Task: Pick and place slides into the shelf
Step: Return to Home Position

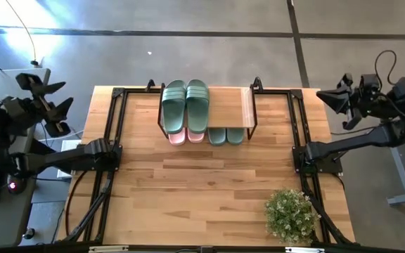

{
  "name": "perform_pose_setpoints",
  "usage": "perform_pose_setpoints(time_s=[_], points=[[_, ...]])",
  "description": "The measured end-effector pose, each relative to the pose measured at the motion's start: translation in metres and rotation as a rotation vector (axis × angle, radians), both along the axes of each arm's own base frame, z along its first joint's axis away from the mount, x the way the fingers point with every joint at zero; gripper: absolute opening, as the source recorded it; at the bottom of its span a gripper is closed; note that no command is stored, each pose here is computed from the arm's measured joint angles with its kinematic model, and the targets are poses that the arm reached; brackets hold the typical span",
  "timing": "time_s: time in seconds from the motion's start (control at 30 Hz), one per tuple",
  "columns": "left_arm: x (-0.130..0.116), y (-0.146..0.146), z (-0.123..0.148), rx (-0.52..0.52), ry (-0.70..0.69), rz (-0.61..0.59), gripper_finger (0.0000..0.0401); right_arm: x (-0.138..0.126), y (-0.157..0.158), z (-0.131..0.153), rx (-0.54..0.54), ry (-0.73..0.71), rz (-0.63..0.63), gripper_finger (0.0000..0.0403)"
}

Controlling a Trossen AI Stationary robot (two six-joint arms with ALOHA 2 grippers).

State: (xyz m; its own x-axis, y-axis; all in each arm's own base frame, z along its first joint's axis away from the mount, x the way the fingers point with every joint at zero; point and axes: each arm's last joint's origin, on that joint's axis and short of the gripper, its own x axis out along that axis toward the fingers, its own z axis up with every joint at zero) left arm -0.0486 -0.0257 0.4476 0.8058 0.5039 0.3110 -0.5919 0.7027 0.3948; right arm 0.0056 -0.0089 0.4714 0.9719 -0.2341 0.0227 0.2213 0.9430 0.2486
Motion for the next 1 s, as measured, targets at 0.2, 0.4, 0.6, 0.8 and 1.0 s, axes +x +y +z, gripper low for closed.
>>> perform_pose_setpoints(time_s=[0.2, 0.4, 0.6, 0.8, 1.0], points=[[-0.02, -0.01, -0.029, -0.059, -0.083, 0.029, 0.0204, -0.014, -0.001, -0.025, 0.03, -0.103, 0.003, 0.0], [-0.031, -0.011, -0.06, -0.112, -0.148, 0.148, 0.0204, -0.018, -0.001, -0.051, 0.049, -0.192, 0.013, 0.0], [-0.016, 0.002, -0.075, -0.193, -0.131, 0.289, 0.0204, -0.015, -0.001, -0.075, 0.085, -0.251, 0.02, 0.0], [0.017, 0.02, -0.091, -0.176, -0.171, 0.269, 0.0204, -0.006, 0.001, -0.097, 0.094, -0.362, 0.053, 0.0], [0.056, 0.038, -0.115, -0.146, -0.244, 0.135, 0.0204, 0.011, 0.004, -0.121, 0.095, -0.482, 0.115, 0.0]])
